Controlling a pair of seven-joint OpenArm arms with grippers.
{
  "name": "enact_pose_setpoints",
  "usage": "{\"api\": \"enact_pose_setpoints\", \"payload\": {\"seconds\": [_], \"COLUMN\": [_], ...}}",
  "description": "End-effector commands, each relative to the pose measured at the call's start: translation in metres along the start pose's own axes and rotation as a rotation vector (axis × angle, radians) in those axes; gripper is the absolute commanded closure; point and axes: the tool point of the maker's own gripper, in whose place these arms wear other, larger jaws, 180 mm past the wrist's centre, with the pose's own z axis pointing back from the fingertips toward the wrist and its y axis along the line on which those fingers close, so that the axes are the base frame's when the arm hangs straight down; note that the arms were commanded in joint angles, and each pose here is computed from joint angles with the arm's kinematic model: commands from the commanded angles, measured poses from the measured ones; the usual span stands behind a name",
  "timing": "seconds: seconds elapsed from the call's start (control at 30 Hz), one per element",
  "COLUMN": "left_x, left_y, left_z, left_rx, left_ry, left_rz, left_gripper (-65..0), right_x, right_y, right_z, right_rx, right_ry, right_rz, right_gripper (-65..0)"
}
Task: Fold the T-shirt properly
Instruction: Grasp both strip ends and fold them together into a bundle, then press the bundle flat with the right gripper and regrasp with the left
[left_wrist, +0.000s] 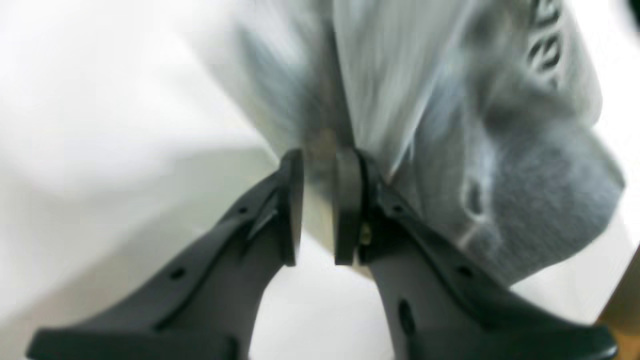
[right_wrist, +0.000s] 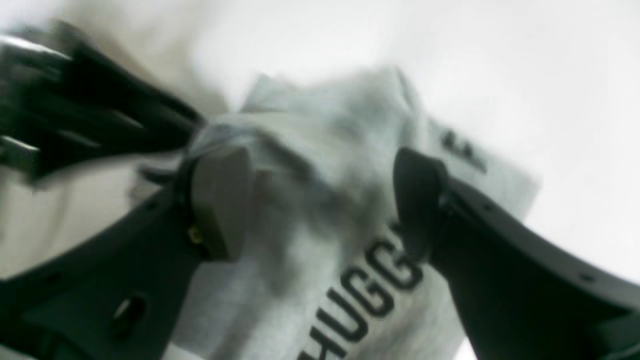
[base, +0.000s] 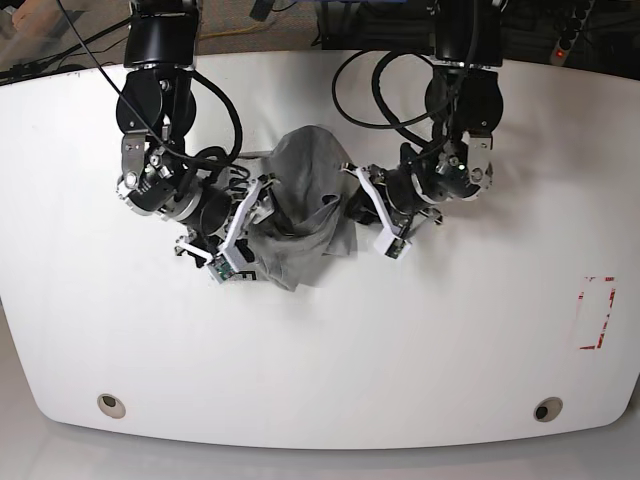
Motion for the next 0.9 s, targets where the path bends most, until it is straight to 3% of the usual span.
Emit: {"api": "enact_pose_setpoints", "payload": {"seconds": [0.0,0.13,0.33,0.6,0.87], "left_x": [0.026,0.028,0.015,-0.011,-0.008], "left_y": [-0.005,0.003,0.019,0.062,0.069], "left_z": [0.011,0.034,0.056,0.086,0.101], "left_rx": [-0.002,0.041,0.096,0.224,0.256], "left_ry": [-0.087,-0.102,-0.082,-0.064,-0.058], "left_rz": [-0.037,-0.102,-0.141,-0.043,-0.1], "left_gripper": [-9.9,-9.7,-9.7,-9.7,-9.7], "right_x": [0.007,-0.011,-0.009,0.059,0.081], "right_y": [-0.013,-0.015,0.004,0.057,0.053], "right_z": [0.004,-0.005,-0.025,-0.057,-0.061], "right_rx": [0.014,0.087,0.168,0.305,0.307], "right_ry": [-0.06,-0.057,-0.033,-0.129,-0.15], "right_rz": [-0.06,-0.158,-0.155,-0.082,-0.056], "right_gripper": [-41.4,-41.7,-41.5,-41.5,-41.5]}}
